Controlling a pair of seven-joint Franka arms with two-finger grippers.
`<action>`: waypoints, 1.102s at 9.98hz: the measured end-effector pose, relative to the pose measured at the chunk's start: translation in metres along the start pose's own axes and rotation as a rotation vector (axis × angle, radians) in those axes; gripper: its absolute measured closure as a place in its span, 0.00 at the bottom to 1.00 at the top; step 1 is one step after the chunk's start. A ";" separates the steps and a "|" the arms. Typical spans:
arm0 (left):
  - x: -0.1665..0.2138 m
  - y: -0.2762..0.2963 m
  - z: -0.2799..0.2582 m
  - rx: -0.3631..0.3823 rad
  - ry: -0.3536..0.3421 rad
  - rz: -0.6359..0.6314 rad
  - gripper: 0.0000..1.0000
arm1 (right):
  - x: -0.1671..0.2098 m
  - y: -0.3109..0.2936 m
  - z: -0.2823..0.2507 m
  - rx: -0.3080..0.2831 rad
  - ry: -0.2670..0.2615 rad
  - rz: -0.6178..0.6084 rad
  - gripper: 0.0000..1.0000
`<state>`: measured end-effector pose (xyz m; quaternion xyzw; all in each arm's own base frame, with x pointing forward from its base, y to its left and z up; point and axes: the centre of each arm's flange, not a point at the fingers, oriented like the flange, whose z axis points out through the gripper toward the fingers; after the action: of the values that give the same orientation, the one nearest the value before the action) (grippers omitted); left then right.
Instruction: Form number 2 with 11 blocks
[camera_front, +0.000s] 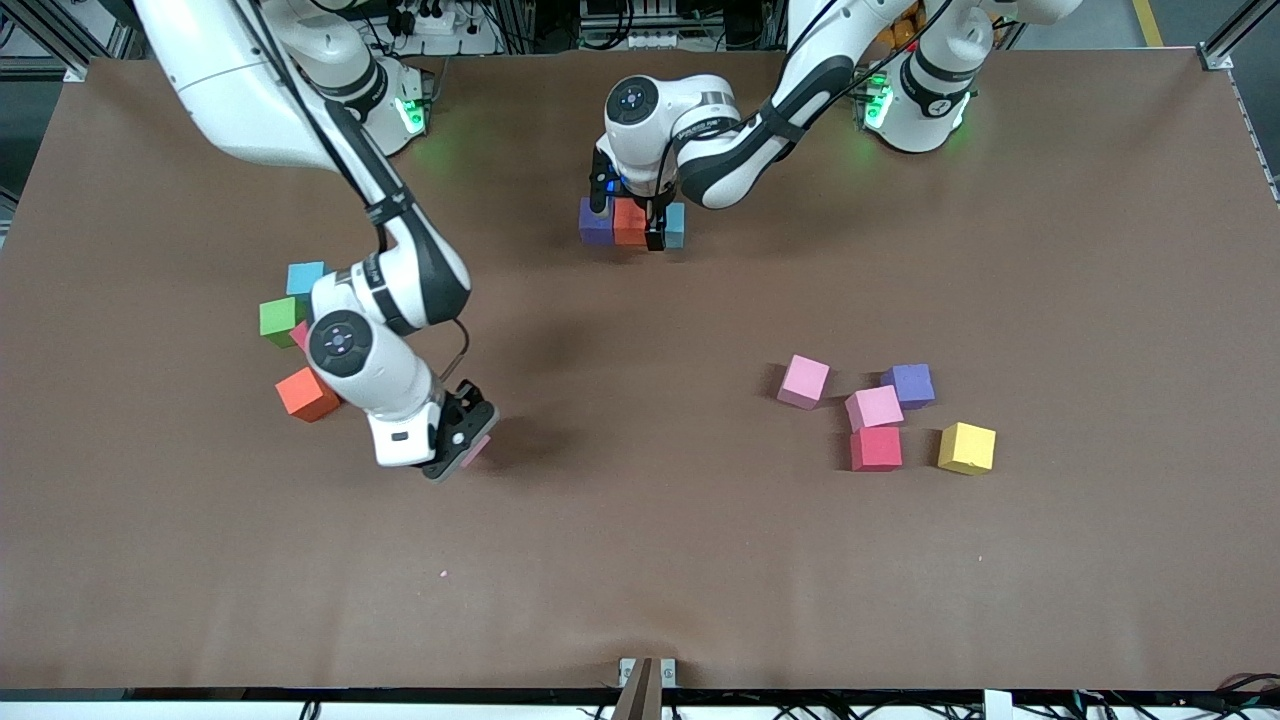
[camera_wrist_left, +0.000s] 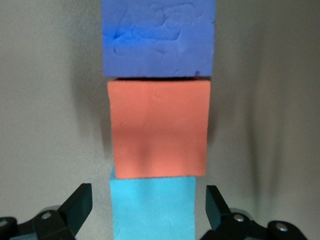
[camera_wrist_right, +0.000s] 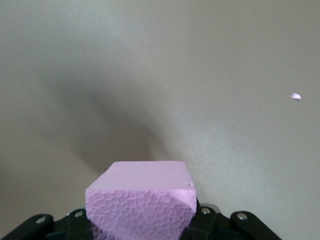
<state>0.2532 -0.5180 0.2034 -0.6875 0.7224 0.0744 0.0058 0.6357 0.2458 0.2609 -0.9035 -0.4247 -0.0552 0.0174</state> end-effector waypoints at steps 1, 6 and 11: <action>-0.001 -0.002 -0.004 0.003 -0.012 -0.002 0.00 | 0.000 -0.001 0.000 0.000 0.000 0.012 0.40; -0.021 -0.025 -0.056 0.058 -0.041 -0.054 0.00 | 0.020 -0.040 -0.002 0.007 0.004 0.194 0.40; -0.101 -0.122 -0.126 0.096 -0.042 -0.305 0.00 | 0.021 -0.063 -0.019 0.010 0.008 0.357 0.40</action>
<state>0.3924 -0.4373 0.3275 -0.7865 0.6119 0.0526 0.0652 0.5988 0.3012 0.2815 -0.9642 -0.2577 -0.0527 0.0330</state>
